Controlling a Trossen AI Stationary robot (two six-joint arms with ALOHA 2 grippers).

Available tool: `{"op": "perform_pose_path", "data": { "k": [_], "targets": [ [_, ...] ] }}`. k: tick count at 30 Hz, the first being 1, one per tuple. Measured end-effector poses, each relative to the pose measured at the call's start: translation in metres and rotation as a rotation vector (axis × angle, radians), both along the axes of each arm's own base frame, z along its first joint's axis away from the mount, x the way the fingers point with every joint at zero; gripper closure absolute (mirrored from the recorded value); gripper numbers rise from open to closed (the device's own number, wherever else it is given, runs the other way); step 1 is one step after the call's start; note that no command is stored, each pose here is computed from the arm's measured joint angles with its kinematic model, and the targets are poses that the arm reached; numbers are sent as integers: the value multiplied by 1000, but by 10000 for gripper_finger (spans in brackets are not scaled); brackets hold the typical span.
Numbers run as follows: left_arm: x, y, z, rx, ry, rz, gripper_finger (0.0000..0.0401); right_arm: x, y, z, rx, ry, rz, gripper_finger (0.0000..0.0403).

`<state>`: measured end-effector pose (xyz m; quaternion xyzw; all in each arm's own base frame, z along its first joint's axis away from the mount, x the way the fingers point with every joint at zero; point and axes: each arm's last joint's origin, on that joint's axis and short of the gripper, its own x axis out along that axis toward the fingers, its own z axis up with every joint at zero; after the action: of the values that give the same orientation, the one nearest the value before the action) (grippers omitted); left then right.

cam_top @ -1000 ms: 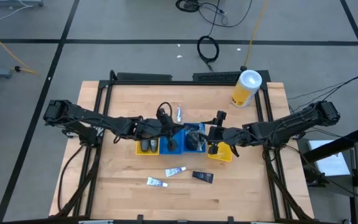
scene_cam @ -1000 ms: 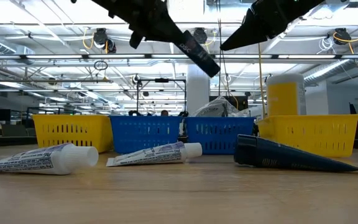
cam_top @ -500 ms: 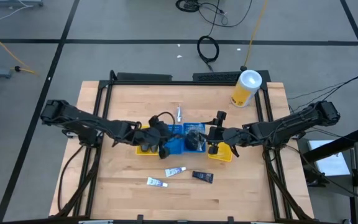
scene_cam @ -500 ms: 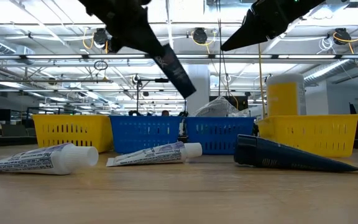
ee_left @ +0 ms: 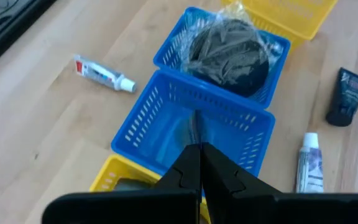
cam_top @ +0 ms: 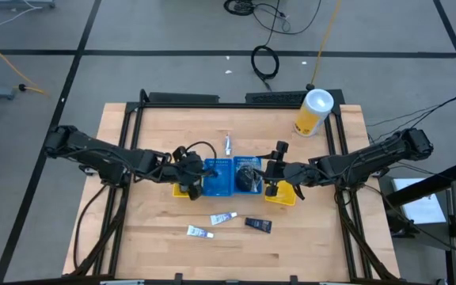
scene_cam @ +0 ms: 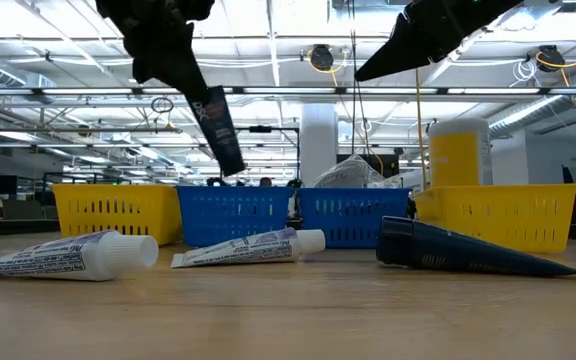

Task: Pick & Place Travel size toiletries
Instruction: Put the shave cream into the left blue bin

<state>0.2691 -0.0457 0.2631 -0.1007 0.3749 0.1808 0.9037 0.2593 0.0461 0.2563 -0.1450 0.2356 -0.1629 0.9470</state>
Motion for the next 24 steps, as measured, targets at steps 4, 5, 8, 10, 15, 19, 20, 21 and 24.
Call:
{"op": "perform_pose_path", "data": {
  "k": [4, 5, 8, 10, 15, 19, 20, 21, 24],
  "targets": [
    [1, -1, -3, -15, 16, -2, 401, 0, 0, 0, 1, 2, 0, 211],
    [1, -1, -2, -21, 13, -7, 401, 0, 0, 0, 1, 1, 0, 212],
    [1, 1, -2, -32, 16, -9, 401, 0, 0, 0, 1, 1, 0, 214],
    [1, 2, -2, -38, 16, -7, 401, 0, 0, 0, 1, 2, 0, 215],
    [5, 6, -5, -46, 18, 8, 401, 0, 0, 0, 6, -1, 8, 216],
    [15, 10, -17, -72, 47, 7, 401, 1, 2, 0, 40, 0, 67, 220],
    [17, 11, -20, -74, 59, 10, 401, 1, 2, 0, 41, 1, 69, 221],
    [18, 13, -23, -75, 75, 16, 401, 1, 3, 0, 41, 1, 70, 222],
    [20, 17, -27, -75, 88, 37, 401, 0, 5, 0, 40, 3, 78, 223]
  ]
}}
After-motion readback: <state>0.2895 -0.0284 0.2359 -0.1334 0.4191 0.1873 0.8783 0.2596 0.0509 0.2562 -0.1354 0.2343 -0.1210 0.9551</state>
